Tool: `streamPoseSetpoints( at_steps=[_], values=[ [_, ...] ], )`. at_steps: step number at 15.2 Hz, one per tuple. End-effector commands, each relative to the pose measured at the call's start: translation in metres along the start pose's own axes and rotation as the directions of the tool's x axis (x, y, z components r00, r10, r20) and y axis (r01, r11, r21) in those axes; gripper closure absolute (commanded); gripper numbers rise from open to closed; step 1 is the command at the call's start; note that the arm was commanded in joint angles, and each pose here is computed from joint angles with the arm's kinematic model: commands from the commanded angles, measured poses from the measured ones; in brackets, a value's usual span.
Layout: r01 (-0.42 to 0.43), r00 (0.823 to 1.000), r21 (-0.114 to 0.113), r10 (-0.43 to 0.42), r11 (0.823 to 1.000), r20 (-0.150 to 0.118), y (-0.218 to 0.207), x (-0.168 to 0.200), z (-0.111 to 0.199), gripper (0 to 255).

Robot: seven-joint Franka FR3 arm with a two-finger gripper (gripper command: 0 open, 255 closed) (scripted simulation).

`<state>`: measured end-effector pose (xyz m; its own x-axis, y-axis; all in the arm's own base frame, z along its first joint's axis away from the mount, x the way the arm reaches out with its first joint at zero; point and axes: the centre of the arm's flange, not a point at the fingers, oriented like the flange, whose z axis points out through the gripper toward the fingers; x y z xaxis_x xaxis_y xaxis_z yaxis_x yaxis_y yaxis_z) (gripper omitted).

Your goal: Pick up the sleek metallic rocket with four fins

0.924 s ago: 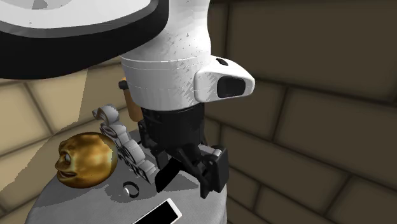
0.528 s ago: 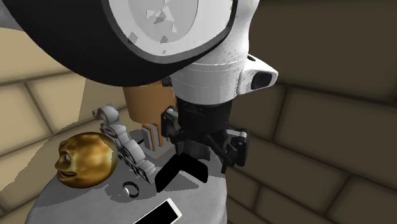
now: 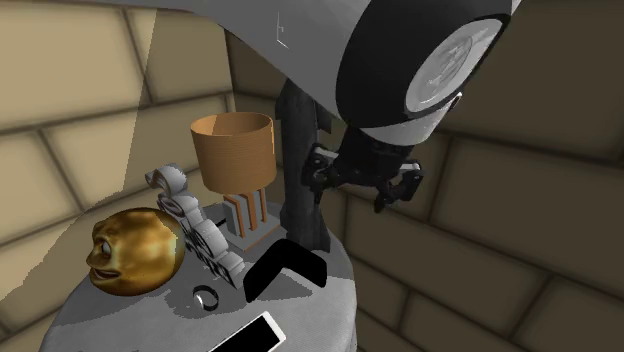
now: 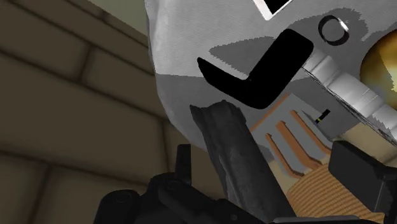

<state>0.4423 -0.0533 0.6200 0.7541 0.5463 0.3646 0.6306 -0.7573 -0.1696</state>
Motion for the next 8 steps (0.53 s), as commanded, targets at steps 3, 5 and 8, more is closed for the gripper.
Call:
streamPoseSetpoints(
  at_steps=[3, 5, 8],
  values=[
    [0.192, 0.979, 0.081, -0.185, 0.978, -0.088, 0.021, 0.043, 0.006, 0],
    [0.285, 0.954, 0.115, -0.269, 0.952, -0.135, 0.028, 0.066, 0.008, 0],
    [0.420, 0.899, 0.157, -0.385, 0.894, -0.210, 0.036, 0.100, 0.011, 0]
  ],
)
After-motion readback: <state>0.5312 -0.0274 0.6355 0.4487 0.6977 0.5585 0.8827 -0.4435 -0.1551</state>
